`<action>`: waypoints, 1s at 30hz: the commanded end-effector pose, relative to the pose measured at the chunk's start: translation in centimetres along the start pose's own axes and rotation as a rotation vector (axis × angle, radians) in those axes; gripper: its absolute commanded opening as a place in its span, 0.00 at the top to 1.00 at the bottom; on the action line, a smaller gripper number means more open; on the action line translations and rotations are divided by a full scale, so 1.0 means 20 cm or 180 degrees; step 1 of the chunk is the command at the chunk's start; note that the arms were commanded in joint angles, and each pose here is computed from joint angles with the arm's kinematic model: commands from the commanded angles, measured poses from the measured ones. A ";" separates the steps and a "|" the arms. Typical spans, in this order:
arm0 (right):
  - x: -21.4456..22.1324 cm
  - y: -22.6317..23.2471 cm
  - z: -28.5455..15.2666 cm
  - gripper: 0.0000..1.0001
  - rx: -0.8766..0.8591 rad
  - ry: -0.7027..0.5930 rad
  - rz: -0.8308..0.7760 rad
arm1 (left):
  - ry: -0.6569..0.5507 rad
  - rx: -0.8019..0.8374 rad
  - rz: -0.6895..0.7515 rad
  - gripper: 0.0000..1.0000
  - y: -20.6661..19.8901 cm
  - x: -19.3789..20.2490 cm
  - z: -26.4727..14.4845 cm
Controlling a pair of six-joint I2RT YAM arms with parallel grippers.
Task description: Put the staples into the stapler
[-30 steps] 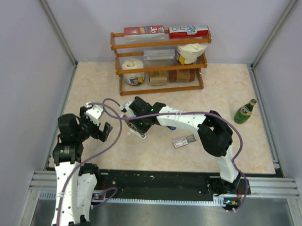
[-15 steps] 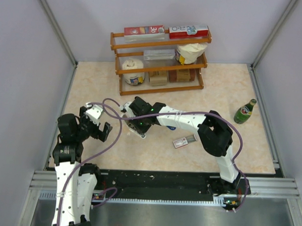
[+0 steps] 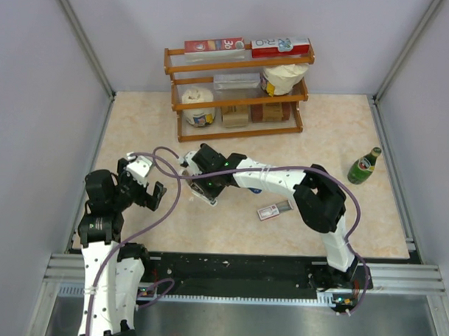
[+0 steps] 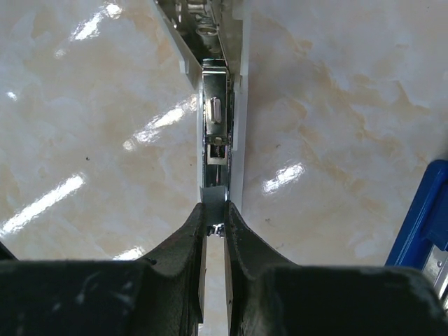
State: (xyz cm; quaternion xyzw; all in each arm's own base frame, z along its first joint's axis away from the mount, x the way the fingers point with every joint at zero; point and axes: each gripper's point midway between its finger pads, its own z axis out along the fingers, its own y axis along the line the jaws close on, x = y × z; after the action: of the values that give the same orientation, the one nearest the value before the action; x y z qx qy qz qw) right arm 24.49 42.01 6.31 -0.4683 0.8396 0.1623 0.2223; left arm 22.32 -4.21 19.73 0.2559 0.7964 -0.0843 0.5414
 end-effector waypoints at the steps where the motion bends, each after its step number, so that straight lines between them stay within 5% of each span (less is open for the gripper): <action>1: -0.03 -0.05 0.01 0.94 0.0165 -0.0103 -0.0041 | -0.0144 -0.0039 0.0054 0.01 0.02 -0.05 0.00; 30: -0.02 -0.08 0.03 0.94 0.0325 -0.0121 -0.0221 | -0.0168 -0.0043 0.0068 0.01 0.02 -0.06 -0.01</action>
State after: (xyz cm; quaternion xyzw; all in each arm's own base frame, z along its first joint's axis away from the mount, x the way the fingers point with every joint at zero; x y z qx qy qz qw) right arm 25.65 41.47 5.61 -0.4760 0.8337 0.1335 0.2460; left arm 22.31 -4.08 19.84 0.2525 0.7962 -0.0824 0.5436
